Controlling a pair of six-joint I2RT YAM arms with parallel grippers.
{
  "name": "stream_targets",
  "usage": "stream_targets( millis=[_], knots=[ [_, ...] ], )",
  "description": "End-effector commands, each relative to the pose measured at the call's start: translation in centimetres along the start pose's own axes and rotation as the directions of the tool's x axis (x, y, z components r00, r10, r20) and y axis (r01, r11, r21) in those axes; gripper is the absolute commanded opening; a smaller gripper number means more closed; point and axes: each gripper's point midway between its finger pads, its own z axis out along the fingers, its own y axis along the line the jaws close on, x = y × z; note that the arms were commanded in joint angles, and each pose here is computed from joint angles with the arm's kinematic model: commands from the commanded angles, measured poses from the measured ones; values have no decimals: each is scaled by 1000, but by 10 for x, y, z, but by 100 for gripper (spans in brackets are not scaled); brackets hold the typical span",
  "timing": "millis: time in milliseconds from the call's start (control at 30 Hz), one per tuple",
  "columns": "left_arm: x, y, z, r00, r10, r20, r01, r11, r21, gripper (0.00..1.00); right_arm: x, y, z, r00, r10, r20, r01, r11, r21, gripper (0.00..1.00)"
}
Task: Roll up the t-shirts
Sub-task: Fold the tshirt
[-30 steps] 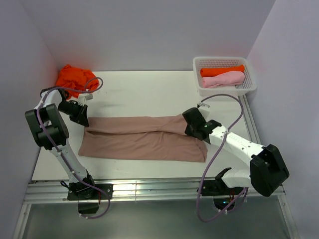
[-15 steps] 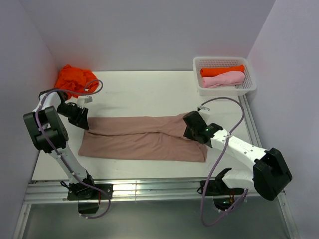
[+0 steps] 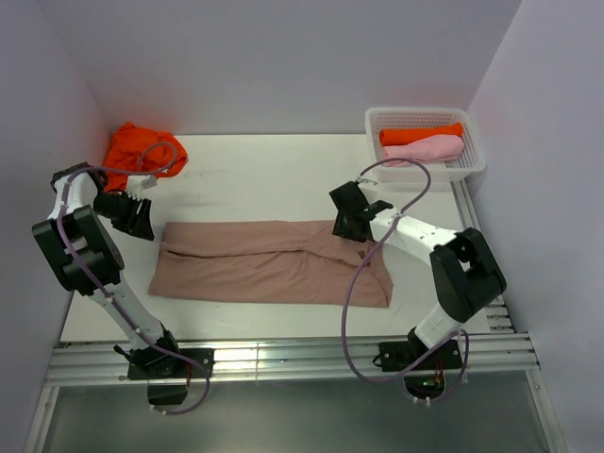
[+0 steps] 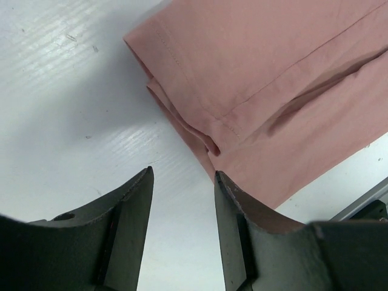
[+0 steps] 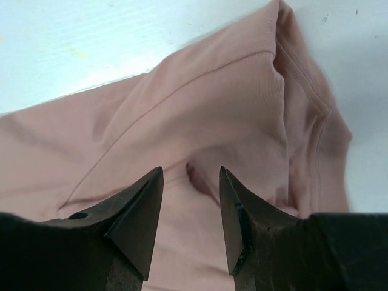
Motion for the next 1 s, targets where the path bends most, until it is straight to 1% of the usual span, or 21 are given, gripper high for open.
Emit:
stream_targets(
  millis=[0, 100, 167, 200, 267, 300, 333, 500, 700, 867, 933, 967],
  knots=[
    [-17, -5, -16, 998, 33, 53, -33, 999, -15, 50, -13, 14, 9, 1000, -13, 3, 13, 999, -37, 49],
    [-20, -5, -17, 998, 29, 60, -28, 1000, -9, 49, -5, 20, 14, 1000, -13, -25, 11, 998, -60, 44],
    [-21, -5, -17, 998, 25, 65, -24, 1000, -7, 49, -1, 24, 10, 1000, -5, -25, 3, 996, -93, 37],
    [-21, -5, -17, 997, 27, 66, -26, 1000, -9, 49, 2, 26, 8, 999, 1, -32, -4, 994, -108, 28],
    [-21, -5, -17, 997, 28, 67, -27, 1000, -8, 49, 9, 26, 2, 999, 4, -36, -8, 991, -130, 22],
    [-21, -5, -17, 997, 29, 70, -29, 1000, -7, 49, 12, 26, -1, 999, 13, -42, -19, 990, -138, 16],
    [-22, -5, -17, 997, 29, 73, -28, 1000, -6, 48, 15, 24, -5, 999, 15, -43, -21, 989, -145, 15],
    [-24, -8, -17, 996, 31, 79, -33, 999, 15, 47, 40, 28, -22, 998, 17, -64, -29, 981, -190, 11],
    [-22, -11, -17, 996, 38, 81, -40, 999, 22, 47, 66, 32, -45, 997, 7, -73, -23, 975, -222, 11],
    [-20, -14, -16, 996, 41, 79, -44, 998, 34, 46, 88, 36, -53, 995, -20, -96, -4, 969, -249, 11],
    [-21, -13, -15, 996, 46, 82, -49, 998, 32, 46, 87, 32, -54, 997, -5, -74, -11, 977, -214, 13],
    [-21, -13, -15, 996, 44, 81, -47, 998, 33, 46, 86, 28, -55, 998, -3, -70, -11, 980, -199, 16]
  ],
)
